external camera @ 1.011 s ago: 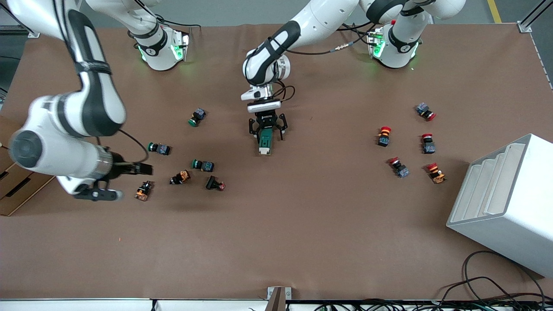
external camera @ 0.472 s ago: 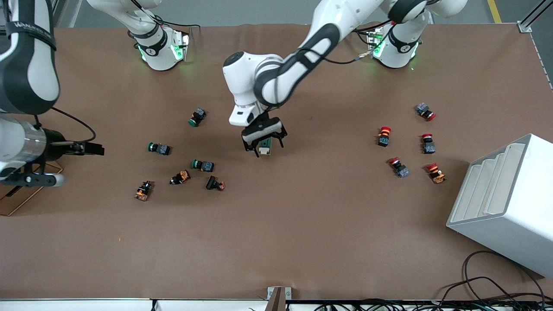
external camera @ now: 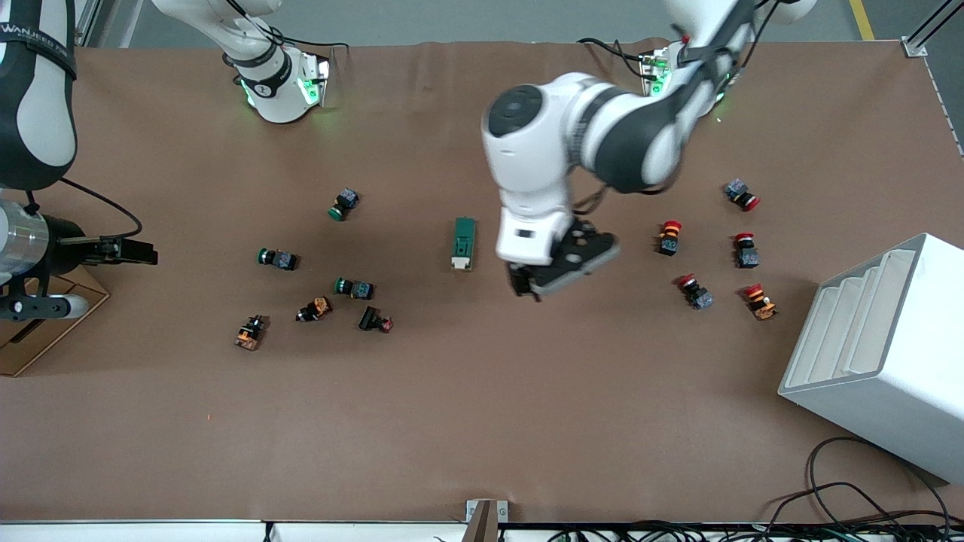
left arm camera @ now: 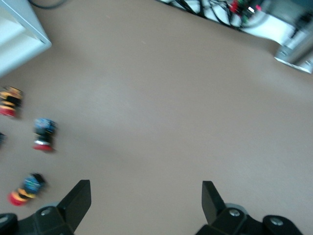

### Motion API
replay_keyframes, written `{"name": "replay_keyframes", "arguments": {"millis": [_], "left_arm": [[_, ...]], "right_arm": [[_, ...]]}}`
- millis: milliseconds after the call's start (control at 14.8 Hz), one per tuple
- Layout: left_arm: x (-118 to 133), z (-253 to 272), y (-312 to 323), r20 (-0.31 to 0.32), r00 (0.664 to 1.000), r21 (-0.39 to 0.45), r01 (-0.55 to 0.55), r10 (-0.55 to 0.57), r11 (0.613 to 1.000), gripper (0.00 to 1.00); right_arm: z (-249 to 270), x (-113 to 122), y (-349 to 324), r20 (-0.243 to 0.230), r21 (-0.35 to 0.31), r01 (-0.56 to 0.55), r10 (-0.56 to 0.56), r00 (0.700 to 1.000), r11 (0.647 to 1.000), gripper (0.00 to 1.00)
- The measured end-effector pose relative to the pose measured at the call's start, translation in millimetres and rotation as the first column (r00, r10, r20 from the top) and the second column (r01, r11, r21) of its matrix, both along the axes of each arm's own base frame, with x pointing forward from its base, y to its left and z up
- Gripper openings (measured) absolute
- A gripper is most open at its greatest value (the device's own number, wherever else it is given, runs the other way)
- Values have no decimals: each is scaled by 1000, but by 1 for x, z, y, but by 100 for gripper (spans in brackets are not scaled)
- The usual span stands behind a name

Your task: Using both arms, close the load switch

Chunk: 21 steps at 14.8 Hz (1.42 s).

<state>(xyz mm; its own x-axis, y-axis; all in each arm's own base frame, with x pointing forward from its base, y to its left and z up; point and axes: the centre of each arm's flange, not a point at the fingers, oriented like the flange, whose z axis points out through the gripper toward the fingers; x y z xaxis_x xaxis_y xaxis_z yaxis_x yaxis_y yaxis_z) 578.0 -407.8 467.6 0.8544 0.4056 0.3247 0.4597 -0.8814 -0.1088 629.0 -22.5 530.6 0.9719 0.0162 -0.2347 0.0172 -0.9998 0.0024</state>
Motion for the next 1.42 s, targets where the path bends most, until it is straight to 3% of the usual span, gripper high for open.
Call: {"name": "replay_keyframes", "arguments": {"millis": [404,607,742,1416], "left_arm": [[33,81,129,-124,987,-1,103,-102,995,100],[34,81,151,-195,969,24,162,-155,986,100],[28,78,143,-217,960,12,184,-177,983,100],[20,97,140,-218,944,-25,248,-247,969,100]], "right_arm": [[18,1,-3,26,4,-8,8,1000,1000,100],[25,-4,4,-3,11,-18,18,1000,1000,100],[35,-8,2,5,13,-12,12,1000,1000,100],[94,-40,13,83,13,-2,0,997,1000,100]]}}
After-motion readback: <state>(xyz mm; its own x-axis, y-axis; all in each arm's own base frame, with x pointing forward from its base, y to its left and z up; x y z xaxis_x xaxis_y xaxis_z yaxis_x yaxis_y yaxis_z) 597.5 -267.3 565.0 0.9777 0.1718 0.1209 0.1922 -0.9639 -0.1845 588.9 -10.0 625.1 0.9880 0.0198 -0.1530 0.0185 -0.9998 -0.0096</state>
